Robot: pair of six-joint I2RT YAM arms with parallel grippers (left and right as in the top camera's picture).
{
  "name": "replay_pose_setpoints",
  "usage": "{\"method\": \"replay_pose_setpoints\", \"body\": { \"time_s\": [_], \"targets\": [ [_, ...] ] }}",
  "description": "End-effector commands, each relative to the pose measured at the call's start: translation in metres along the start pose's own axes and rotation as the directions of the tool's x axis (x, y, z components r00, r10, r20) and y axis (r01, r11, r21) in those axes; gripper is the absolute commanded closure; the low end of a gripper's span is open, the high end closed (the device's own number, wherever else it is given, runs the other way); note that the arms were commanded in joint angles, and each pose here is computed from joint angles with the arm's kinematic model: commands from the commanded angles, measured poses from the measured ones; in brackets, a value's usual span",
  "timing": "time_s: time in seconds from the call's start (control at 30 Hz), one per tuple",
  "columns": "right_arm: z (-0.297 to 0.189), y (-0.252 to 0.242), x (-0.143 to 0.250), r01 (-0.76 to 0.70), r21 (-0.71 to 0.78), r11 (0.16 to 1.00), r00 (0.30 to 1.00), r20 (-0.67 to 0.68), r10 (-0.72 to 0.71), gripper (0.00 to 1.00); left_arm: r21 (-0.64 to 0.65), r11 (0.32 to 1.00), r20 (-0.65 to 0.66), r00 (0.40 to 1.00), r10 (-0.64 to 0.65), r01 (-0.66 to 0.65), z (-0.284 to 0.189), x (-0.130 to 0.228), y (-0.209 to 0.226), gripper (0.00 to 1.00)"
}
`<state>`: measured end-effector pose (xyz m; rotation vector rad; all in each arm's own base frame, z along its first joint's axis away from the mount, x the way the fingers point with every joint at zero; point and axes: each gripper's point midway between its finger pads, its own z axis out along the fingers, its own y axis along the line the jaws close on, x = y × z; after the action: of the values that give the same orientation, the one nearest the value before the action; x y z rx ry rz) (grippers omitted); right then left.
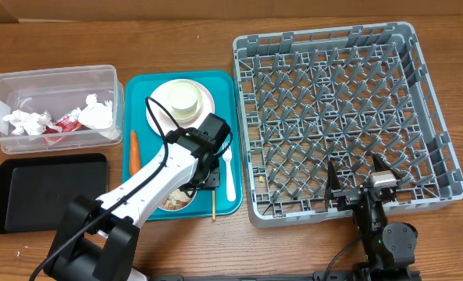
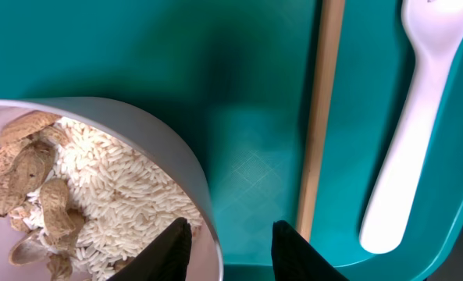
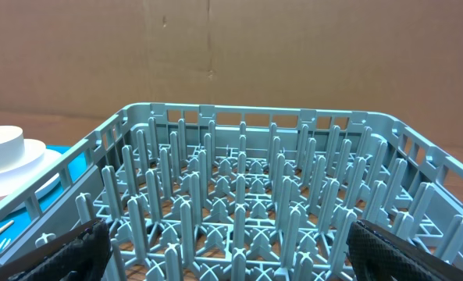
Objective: Sort waste into correct bins and load items into the dishwasher
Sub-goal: 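Move the left gripper to the rice bowl and grip its rim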
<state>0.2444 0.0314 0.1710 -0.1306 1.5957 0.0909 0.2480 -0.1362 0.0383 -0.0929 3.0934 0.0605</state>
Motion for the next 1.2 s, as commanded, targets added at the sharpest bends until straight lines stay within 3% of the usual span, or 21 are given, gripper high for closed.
{"method": "replay_pose_setpoints", "body": {
  "time_s": [0.0,1.17],
  "targets": [
    [0.0003,-0.0012,0.0023,0.004,0.005,1.0,1.0,0.002,-0.004,0.0,-0.018,1.0,0.011,1.0,-0.014,0.014,0.0028,-0.0005,0.0029,0.64],
    [0.0003,-0.0012,0.0024,0.004,0.005,1.0,1.0,0.001,-0.004,0.0,-0.016,0.995,0.033,0.994,-0.102,0.103,0.0076,-0.0032,0.0033,0.71]
  ]
}}
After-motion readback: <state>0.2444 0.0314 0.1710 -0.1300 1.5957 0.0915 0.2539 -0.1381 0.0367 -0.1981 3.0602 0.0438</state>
